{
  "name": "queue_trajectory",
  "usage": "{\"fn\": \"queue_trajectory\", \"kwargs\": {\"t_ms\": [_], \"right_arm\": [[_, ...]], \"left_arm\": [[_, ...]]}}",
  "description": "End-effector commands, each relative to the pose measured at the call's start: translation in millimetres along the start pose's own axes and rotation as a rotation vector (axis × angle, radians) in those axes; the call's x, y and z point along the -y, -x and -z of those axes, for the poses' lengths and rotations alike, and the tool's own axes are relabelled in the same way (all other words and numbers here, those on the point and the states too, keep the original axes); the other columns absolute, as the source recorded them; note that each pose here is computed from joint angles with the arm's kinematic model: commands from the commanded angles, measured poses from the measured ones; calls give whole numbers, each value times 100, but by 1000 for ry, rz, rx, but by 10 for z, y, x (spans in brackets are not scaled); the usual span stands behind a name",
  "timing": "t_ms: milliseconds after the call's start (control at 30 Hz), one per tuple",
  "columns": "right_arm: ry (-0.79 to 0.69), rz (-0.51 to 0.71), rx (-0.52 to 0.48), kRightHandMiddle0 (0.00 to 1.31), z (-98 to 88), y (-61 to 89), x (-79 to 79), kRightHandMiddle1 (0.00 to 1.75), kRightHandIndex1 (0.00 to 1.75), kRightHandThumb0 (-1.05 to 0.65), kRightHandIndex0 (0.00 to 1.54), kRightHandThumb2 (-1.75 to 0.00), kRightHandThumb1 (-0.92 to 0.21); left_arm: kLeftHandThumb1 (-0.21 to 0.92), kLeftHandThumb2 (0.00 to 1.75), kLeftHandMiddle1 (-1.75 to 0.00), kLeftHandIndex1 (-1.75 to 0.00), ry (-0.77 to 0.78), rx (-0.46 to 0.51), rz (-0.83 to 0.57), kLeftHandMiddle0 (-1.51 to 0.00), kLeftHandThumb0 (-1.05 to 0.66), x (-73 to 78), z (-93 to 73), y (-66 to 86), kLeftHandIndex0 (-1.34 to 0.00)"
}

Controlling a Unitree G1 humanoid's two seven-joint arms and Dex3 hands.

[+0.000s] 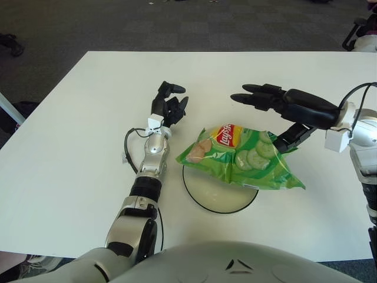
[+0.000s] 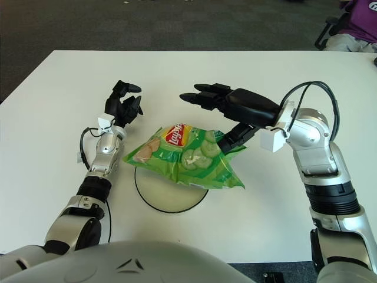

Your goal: Put the snack into the plate.

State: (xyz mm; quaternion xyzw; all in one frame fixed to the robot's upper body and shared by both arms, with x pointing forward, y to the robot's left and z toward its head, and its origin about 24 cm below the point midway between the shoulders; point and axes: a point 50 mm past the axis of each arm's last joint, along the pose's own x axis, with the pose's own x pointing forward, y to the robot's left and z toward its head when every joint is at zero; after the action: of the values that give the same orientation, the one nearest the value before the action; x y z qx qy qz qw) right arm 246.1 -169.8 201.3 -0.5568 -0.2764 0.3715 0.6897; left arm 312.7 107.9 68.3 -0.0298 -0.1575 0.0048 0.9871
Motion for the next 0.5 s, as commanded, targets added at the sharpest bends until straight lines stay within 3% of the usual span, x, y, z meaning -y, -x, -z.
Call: {"fn": "queue_trajectory", "kwargs": {"t_ms": [0,267,467], "right_arm": [[67,28,10,10,-100,-67,17,1,0,-54,0,-25,-92],[242,97,86,15,-208,-109,-7,3,0,-28,0,-26,-92],[382,102,135,17,-221,-103,-25,4,0,-19,0,-28,-92]], "left_arm": [[92,25,-175,-144,-5,1,-12,-97,-36,1,6,26,-49],[92,24,-175,-144,-11,7,-20,-96,-36,29,-5,36,-50],[92,24,-175,-144,-16,8,-25,-96,-36,50,-7,44,-50]]}}
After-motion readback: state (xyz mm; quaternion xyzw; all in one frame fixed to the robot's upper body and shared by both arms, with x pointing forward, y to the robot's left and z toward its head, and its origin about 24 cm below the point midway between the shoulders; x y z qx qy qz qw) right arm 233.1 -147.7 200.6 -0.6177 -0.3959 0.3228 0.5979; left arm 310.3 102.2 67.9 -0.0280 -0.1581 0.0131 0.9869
